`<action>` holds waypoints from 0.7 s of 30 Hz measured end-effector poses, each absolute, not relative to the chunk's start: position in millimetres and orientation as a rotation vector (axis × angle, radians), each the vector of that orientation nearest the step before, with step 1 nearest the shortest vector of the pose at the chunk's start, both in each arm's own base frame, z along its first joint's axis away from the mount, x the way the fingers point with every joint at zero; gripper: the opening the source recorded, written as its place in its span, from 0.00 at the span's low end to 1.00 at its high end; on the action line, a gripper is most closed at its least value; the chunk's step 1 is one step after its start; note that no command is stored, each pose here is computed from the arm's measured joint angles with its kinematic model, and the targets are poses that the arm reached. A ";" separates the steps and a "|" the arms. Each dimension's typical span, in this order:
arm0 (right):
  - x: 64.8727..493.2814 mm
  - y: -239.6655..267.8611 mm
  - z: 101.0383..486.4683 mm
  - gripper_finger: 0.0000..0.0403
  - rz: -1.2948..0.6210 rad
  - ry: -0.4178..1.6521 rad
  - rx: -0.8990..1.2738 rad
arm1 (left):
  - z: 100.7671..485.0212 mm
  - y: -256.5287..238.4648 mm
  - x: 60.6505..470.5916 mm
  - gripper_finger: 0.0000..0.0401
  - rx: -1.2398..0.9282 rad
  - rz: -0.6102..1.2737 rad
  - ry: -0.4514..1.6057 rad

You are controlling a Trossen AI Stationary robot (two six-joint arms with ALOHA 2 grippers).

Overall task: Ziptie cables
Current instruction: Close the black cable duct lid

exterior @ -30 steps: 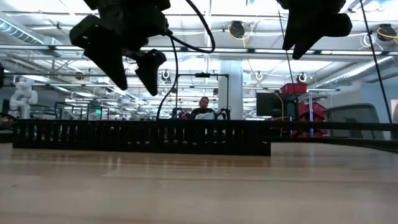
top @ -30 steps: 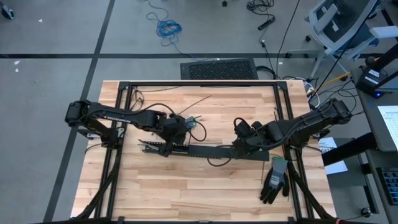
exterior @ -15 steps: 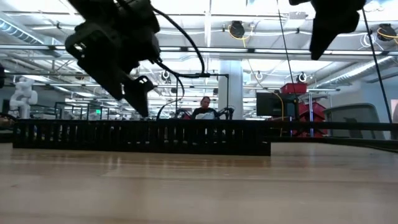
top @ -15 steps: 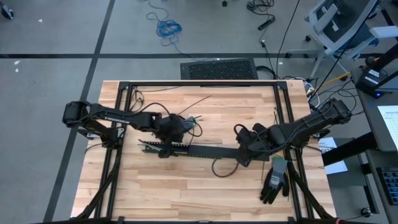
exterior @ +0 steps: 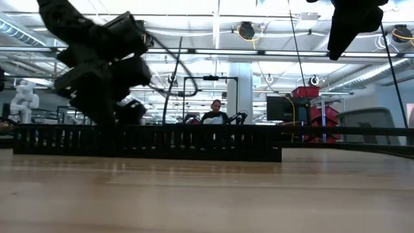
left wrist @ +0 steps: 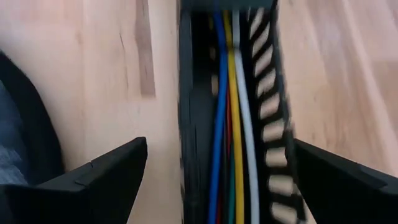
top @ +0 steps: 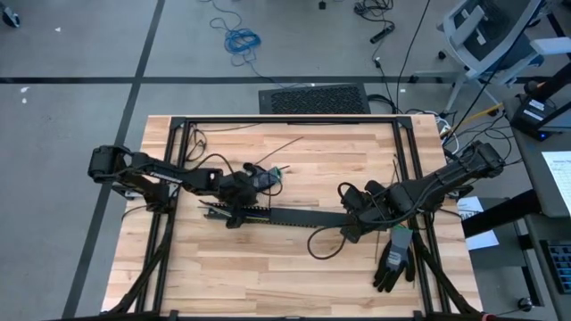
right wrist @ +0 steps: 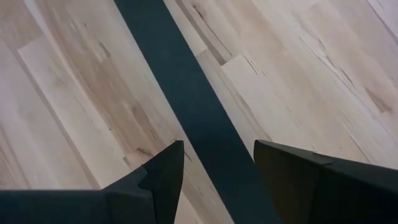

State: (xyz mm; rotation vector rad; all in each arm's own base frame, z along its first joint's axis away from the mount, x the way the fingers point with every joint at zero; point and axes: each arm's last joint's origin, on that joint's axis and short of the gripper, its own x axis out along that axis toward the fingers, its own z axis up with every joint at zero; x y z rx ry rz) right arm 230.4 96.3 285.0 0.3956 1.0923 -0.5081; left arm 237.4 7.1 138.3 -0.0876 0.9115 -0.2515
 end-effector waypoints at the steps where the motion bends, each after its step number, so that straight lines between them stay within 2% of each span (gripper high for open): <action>1: 230.5 96.3 285.0 0.46 -0.508 1.091 0.397 | 133.8 6.8 233.9 0.94 -0.089 -0.251 0.917; 7: 231.5 94.5 285.0 0.46 -0.514 1.089 0.405 | 121.0 6.8 226.4 0.94 -0.061 -0.243 0.898; 21: 232.0 93.7 284.7 0.46 -0.528 1.101 0.473 | 121.8 7.1 227.9 0.94 -0.111 -0.215 0.887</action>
